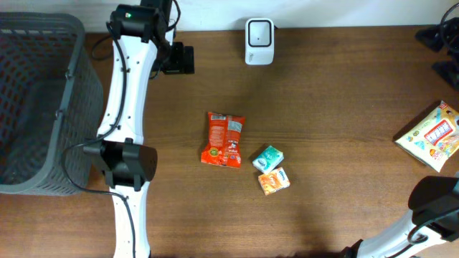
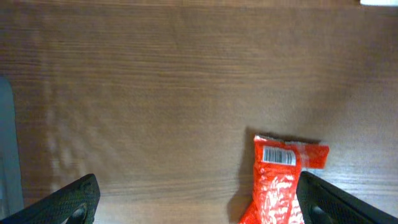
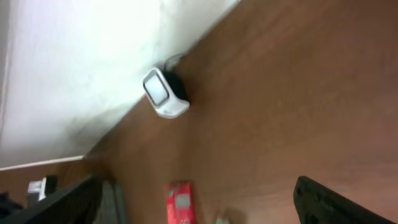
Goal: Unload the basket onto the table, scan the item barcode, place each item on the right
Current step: 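Drop the red bag on the table center and raise the left gripper, then reach the right gripper down and grasp the red bag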
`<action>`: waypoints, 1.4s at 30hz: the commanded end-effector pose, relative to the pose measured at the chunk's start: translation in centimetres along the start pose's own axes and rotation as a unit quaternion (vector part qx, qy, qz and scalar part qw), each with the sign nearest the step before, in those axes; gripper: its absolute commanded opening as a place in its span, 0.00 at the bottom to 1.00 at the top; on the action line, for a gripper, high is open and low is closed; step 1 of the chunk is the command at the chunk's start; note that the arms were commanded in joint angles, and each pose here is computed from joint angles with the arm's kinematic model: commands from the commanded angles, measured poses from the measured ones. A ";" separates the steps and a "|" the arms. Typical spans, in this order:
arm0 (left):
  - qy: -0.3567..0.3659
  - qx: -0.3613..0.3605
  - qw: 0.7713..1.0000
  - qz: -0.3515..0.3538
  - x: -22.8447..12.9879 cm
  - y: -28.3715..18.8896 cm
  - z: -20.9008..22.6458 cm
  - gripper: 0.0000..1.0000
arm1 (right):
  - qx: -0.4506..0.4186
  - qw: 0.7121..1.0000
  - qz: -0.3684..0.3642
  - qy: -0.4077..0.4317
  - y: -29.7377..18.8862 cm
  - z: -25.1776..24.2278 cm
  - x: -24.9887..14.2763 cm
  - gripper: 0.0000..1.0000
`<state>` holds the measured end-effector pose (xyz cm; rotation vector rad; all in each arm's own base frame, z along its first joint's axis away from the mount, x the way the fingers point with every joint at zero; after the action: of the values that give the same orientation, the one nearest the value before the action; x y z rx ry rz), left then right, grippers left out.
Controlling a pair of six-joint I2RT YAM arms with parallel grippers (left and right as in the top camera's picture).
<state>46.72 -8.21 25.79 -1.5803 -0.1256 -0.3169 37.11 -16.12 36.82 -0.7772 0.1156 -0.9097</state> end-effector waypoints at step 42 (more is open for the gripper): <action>-0.052 0.067 0.996 -0.007 0.2 0.0 3.5 0.99 | -0.098 0.937 0.279 -0.185 32.7 0.5 -37.0 0.04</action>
<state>47.39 -4.79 25.84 -1.4534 -0.2223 -0.2473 35.93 24.19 9.11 -0.9623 0.0592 -0.1816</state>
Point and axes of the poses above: each gripper's point midway between its finger pads, its own y axis out along the fingers, its own z axis along the line the jaws close on, x = y × z, the point moved 7 cm from there along -y, back along the fingers, and after that the axes turned 8 degrees about y, right-handed, at the moved point
